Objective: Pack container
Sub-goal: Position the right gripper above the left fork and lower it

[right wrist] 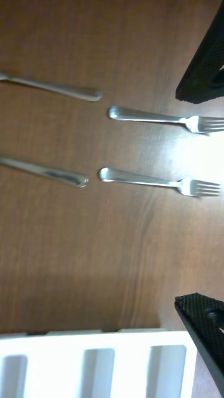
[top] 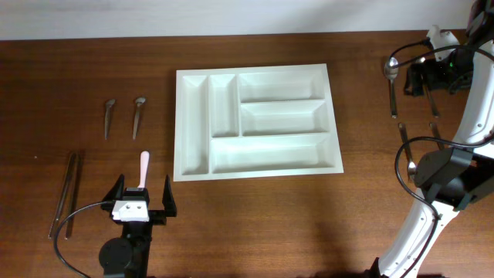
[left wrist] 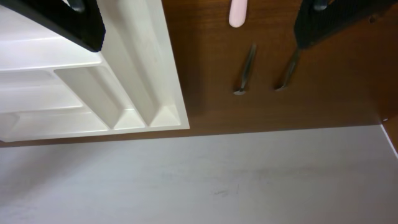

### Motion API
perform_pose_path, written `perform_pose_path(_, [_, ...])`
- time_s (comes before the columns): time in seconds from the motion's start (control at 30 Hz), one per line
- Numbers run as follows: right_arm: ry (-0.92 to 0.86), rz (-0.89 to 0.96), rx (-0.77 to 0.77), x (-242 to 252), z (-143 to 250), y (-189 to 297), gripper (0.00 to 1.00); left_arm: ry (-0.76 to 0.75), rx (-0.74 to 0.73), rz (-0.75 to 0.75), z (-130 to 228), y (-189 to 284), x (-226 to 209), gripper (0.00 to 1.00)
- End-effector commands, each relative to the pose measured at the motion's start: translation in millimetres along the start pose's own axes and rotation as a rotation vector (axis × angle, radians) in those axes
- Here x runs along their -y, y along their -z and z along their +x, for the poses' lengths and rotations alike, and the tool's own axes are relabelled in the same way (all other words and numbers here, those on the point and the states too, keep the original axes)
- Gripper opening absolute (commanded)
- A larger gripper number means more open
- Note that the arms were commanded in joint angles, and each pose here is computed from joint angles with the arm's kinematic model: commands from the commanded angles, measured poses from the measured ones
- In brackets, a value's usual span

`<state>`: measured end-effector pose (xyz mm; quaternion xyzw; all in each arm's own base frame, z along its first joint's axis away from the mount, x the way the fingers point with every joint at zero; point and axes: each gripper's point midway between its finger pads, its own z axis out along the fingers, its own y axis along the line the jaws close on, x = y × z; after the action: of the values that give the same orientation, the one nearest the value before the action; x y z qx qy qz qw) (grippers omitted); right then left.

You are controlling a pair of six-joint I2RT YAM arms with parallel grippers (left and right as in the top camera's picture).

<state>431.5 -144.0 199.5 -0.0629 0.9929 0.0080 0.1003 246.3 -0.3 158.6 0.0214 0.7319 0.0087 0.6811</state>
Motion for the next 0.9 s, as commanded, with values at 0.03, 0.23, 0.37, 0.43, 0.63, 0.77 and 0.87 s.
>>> perform_pose_path(0.03, [-0.086,0.091,-0.07,14,13,-2,0.98,-0.012,-0.001,0.012,1,0,2,0.99])
perform_pose_path(0.23, [-0.145,0.076,-0.166,2,45,-4,0.99,-0.012,-0.001,0.012,1,0,2,0.99])
perform_pose_path(0.37, [-0.144,0.032,-0.267,-21,91,-7,0.99,-0.012,-0.001,0.012,1,0,2,0.99])
perform_pose_path(0.43, [-0.117,0.033,-0.257,-23,100,-6,0.99,-0.012,-0.001,0.012,1,0,2,0.99])
perform_pose_path(0.63, [-0.127,0.076,-0.251,-2,115,-17,0.99,-0.012,-0.001,0.012,1,0,2,0.99])
perform_pose_path(0.77, [-0.075,0.073,-0.247,11,121,-37,0.99,-0.012,-0.001,0.012,1,0,2,0.99])
perform_pose_path(0.87, [-0.059,0.066,-0.256,15,127,-50,0.99,-0.012,-0.001,0.012,1,0,2,0.99])
